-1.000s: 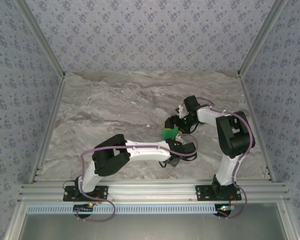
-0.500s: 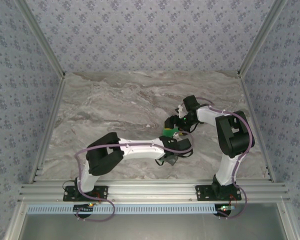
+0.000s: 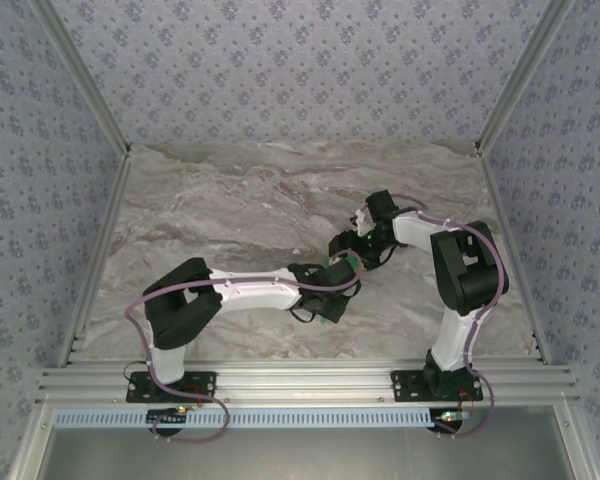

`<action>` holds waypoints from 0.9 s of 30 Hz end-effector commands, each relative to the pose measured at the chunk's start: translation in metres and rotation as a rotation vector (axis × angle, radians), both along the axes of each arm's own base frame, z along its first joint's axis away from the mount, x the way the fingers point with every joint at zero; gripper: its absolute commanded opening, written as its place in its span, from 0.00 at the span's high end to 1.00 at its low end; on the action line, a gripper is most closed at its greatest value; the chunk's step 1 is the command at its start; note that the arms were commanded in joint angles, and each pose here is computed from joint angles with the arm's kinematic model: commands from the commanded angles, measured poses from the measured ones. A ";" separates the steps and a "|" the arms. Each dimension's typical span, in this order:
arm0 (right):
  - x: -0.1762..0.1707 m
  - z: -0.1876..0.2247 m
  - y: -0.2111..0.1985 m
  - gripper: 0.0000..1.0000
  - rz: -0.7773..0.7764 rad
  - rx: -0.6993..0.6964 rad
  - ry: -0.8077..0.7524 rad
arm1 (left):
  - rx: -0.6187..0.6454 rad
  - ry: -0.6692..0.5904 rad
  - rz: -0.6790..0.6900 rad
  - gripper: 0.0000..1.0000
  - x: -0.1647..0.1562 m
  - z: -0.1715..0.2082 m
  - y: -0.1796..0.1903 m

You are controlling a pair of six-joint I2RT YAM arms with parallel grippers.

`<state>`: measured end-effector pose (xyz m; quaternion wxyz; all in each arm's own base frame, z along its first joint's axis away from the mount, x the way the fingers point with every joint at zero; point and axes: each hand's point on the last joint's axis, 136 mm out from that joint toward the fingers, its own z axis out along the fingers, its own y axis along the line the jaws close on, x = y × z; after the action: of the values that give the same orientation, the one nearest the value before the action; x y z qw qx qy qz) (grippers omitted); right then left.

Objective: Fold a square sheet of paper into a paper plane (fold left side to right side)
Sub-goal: Fold the wing for the fifth time at the center of the table.

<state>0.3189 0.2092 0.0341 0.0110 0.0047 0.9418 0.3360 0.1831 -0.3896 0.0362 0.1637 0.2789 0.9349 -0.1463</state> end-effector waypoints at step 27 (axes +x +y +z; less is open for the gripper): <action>-0.025 -0.032 -0.005 0.26 0.048 -0.101 0.100 | -0.491 0.235 -0.054 0.92 0.008 0.025 0.002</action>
<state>0.3183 0.2110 0.0337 0.0086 -0.0038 0.9436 0.3311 0.1891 -0.3797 0.0450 0.1037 0.2313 0.8969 -0.3624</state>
